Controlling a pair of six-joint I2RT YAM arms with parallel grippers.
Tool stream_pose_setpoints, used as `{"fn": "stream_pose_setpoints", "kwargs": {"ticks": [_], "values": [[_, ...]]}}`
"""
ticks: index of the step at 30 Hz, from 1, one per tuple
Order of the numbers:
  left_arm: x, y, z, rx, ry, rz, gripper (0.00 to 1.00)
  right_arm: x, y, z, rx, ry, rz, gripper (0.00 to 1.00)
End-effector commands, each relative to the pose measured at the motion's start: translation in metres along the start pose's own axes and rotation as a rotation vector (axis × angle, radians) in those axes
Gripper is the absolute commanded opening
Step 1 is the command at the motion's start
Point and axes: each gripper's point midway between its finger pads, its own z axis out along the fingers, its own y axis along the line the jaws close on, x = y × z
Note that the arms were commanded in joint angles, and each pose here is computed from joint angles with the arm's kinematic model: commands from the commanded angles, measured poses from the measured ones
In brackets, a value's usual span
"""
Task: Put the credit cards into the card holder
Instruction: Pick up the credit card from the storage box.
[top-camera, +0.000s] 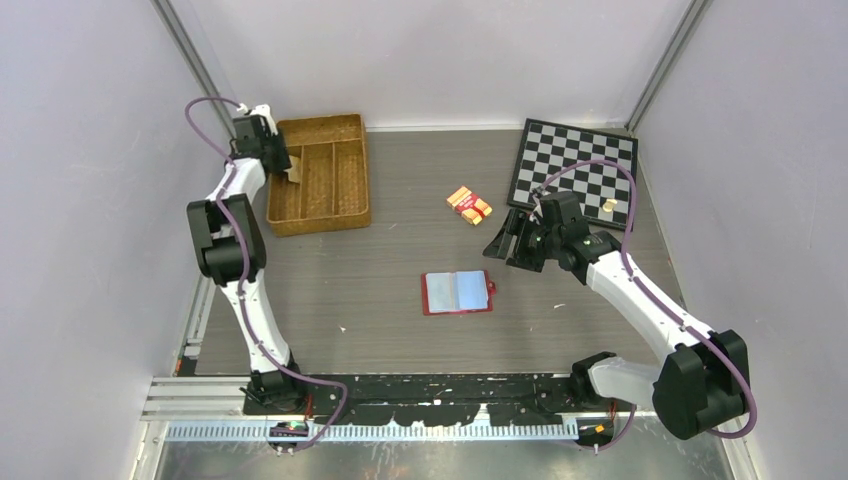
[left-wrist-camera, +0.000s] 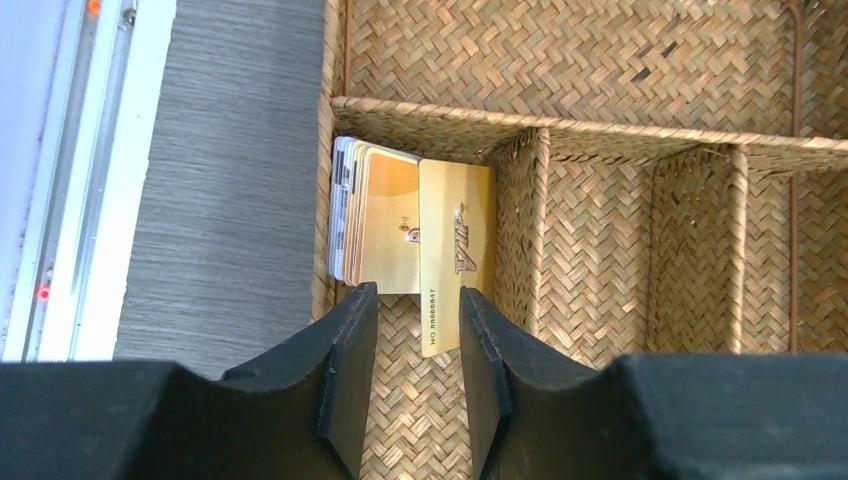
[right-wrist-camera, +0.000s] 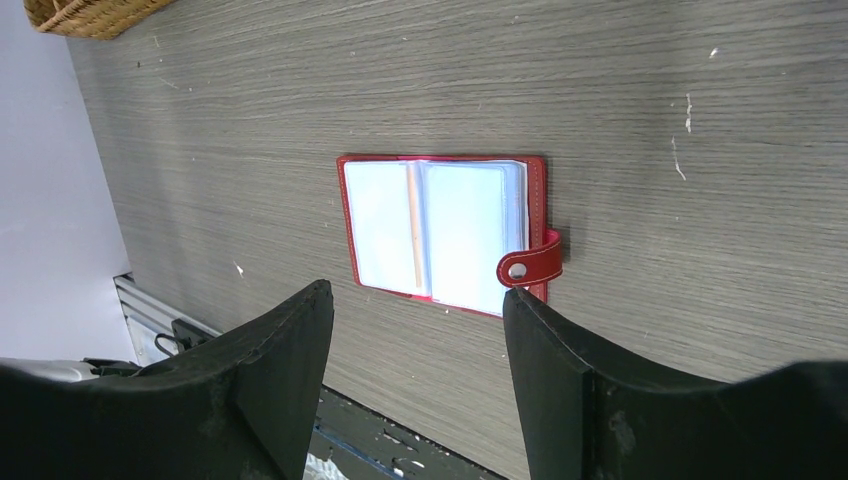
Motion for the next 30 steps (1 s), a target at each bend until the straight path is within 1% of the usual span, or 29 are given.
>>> {"fn": "stream_pose_setpoints", "kwargs": {"ticks": [1,7,12,16,22,27,30], "values": [[0.001,-0.001,0.006,0.011,0.016,-0.010,0.37,-0.008,0.006,-0.006,-0.019,-0.038,-0.001,0.68],[0.017,-0.005,0.018,0.042,0.070,-0.019,0.37,-0.008,0.005,-0.006,-0.016,-0.037,0.000,0.68],[0.024,0.001,0.023,0.020,0.089,-0.020,0.37,-0.007,0.005,-0.006,-0.013,-0.035,0.000,0.68],[0.026,-0.003,0.025,0.040,0.097,-0.026,0.37,-0.007,0.005,-0.005,-0.013,-0.035,0.001,0.68],[0.029,-0.009,0.028,0.072,0.105,-0.044,0.21,-0.008,0.005,-0.005,-0.012,-0.037,0.001,0.68],[0.018,-0.010,0.021,0.074,0.086,-0.045,0.11,-0.009,0.006,-0.006,-0.014,-0.040,0.000,0.68],[0.008,-0.010,0.013,0.067,0.070,-0.046,0.07,-0.010,0.007,-0.004,-0.022,-0.037,0.000,0.68]]}}
